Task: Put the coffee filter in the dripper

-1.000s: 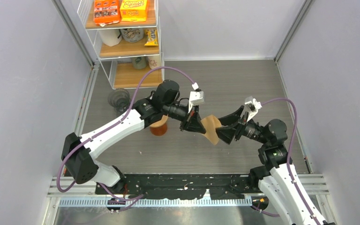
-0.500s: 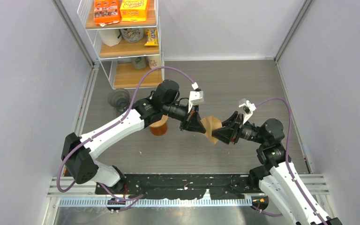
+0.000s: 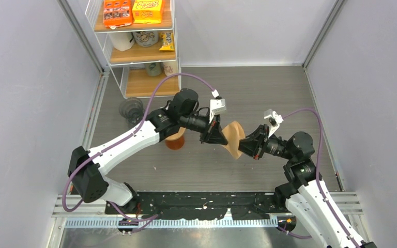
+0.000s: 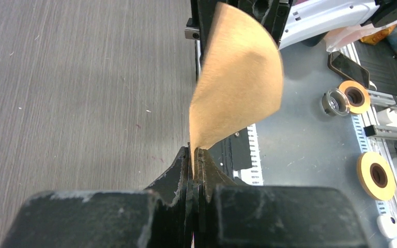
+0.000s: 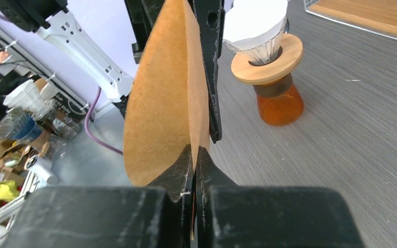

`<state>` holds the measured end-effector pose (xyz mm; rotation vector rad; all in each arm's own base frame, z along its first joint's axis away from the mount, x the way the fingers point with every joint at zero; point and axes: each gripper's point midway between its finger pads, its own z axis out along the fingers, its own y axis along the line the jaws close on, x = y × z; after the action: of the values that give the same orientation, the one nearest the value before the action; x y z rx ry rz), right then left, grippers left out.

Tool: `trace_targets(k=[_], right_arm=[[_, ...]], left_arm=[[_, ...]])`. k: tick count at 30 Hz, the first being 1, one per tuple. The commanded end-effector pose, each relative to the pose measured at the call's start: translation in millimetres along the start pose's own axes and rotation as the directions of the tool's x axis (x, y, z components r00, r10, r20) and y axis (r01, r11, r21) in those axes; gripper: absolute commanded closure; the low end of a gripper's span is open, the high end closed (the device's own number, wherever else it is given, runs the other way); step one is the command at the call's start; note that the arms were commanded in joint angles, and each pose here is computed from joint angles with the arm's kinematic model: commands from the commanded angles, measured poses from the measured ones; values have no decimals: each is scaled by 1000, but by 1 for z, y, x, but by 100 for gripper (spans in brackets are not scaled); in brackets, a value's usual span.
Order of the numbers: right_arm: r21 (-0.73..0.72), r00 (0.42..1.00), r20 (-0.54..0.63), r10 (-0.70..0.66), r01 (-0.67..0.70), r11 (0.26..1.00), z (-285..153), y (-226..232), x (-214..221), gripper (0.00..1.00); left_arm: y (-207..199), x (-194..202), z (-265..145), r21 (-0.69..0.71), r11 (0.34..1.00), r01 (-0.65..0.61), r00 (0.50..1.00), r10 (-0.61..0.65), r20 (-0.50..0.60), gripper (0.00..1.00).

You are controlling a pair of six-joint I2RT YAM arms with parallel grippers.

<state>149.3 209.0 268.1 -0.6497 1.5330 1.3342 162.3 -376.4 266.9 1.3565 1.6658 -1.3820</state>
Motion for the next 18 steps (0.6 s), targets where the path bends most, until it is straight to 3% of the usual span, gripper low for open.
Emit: trace_targets(k=[1, 3, 7, 10, 14, 18], right_arm=[[45, 994, 67, -84, 81, 996, 0, 5, -29, 95], [104, 993, 77, -86, 78, 992, -1, -2, -34, 95], [205, 993, 79, -88, 70, 976, -5, -16, -40, 95], [248, 996, 55, -64, 49, 968, -6, -25, -37, 95], [318, 998, 50, -25, 8, 948, -6, -39, -36, 95], [468, 999, 38, -17, -2, 884, -11, -68, -31, 95]], left_arm=[[4, -19, -4, -57, 998, -19, 999, 21, 45, 90], [6, -20, -5, -83, 997, -8, 999, 13, 51, 79], [14, -23, -14, -183, 983, 35, 997, -22, 72, 28], [25, -27, -27, -296, 953, 66, 993, -35, 110, 3], [37, -32, -49, -447, 880, 162, 979, -86, 186, 0], [50, -42, -69, -549, 787, 282, 946, -134, 294, 0]])
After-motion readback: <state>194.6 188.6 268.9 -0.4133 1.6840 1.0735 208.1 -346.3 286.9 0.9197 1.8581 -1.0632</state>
